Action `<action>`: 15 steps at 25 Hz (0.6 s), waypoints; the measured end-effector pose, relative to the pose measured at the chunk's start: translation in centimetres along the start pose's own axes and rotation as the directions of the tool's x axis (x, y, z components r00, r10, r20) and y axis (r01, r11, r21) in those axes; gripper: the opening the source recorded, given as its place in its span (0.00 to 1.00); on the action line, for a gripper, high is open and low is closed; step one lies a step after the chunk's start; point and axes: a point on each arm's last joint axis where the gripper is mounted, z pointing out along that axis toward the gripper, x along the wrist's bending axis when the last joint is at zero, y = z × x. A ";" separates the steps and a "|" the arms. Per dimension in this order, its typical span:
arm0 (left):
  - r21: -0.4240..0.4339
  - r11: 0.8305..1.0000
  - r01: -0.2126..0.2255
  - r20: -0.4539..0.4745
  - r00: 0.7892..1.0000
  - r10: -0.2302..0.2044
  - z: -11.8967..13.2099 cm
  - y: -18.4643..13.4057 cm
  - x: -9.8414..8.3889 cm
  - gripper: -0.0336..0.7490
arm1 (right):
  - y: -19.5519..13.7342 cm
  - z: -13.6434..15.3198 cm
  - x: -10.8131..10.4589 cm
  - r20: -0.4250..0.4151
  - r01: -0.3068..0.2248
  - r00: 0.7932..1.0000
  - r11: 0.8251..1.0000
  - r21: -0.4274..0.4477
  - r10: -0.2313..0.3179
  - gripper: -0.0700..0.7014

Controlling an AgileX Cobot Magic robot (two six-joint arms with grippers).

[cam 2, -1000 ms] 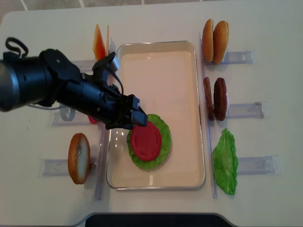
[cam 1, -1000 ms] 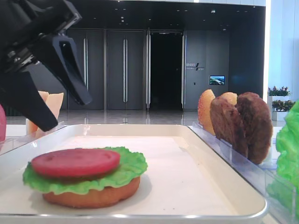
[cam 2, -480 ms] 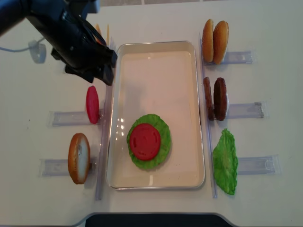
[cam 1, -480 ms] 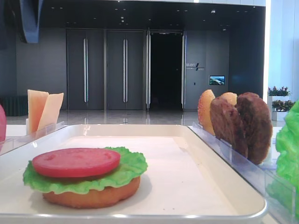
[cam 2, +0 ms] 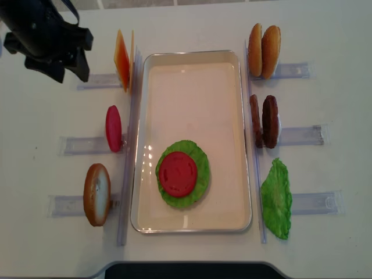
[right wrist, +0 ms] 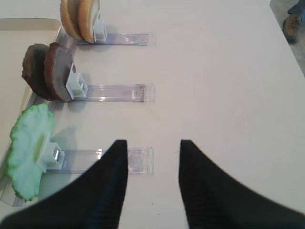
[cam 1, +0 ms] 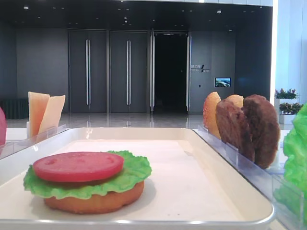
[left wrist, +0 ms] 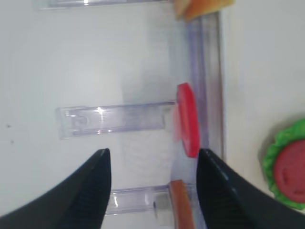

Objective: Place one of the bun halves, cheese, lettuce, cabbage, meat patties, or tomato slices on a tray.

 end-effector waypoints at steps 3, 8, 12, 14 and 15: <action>-0.005 1.000 0.028 -0.062 0.998 -0.029 0.0 0.1 2.1 0.60 | 0.0 0.0 0.0 0.000 0.000 1.000 1.000 0.000 0.000 0.46; -0.007 1.000 0.004 -0.087 0.996 -0.005 -0.2 0.0 2.6 0.60 | 0.0 0.0 0.0 0.000 0.000 1.000 1.000 0.000 0.000 0.46; 0.005 1.000 -0.009 -0.122 0.993 0.009 -0.4 -1.5 2.9 0.60 | 0.0 0.0 0.0 0.000 0.000 1.000 1.000 0.000 0.000 0.46; 0.012 1.000 -0.013 -0.131 0.991 0.015 -0.6 -2.7 3.1 0.60 | 0.0 0.0 0.0 0.000 0.000 1.000 1.000 0.000 0.000 0.46; 0.012 1.000 -0.015 -0.133 0.991 0.017 -0.8 -3.5 3.1 0.60 | 0.0 0.0 0.0 0.000 0.000 1.000 1.000 0.000 0.000 0.46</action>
